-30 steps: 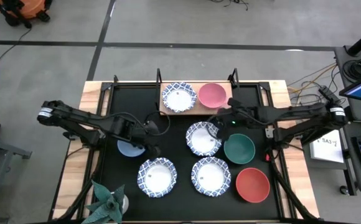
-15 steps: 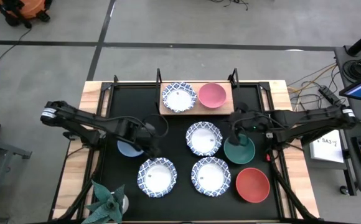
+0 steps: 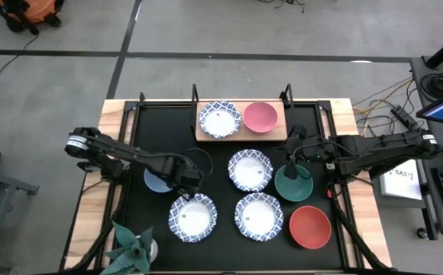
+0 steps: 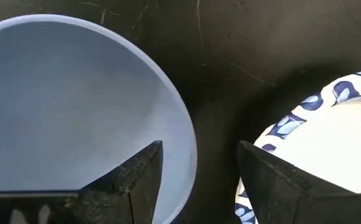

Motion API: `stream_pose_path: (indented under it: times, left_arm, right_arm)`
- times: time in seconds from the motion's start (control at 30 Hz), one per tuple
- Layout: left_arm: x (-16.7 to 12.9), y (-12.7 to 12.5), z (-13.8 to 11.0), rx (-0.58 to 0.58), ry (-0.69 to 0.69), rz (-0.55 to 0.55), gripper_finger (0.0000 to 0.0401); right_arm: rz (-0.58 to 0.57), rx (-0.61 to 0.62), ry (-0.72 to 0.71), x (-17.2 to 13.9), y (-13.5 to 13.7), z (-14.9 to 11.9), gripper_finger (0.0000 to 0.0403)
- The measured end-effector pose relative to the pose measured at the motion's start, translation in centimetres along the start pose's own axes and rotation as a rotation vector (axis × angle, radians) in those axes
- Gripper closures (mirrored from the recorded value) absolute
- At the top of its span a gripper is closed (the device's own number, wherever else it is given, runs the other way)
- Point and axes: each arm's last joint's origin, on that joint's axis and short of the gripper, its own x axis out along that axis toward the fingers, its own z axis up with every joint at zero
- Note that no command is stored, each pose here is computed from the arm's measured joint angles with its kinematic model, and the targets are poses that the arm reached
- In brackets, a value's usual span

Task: Place and stack bowls onto a shelf
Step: Stack the blue bowl on top of the pink bowl on the shelf

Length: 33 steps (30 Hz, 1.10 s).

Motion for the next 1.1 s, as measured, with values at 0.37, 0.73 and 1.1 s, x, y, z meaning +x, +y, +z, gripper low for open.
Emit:
stream_pose_path:
  times: [0.37, 0.73, 1.1]
  left_arm:
    - [1.0, 0.3, -0.2, 0.013, -0.002, 0.036, 0.0241]
    - [2.1, 0.6, -0.4, 0.049, 0.014, 0.037, 0.0375]
    - [-3.7, -1.1, -0.6, 0.532, -0.036, 0.027, 0.0399]
  right_arm:
    - [0.000, 0.000, 0.007, 0.0, 0.0, -0.1, 0.0394]
    - [0.000, -0.002, 0.012, 0.1, 0.0, -0.1, 0.0394]
    - [0.095, -0.020, 0.077, 0.3, 0.7, -2.1, 0.0394]
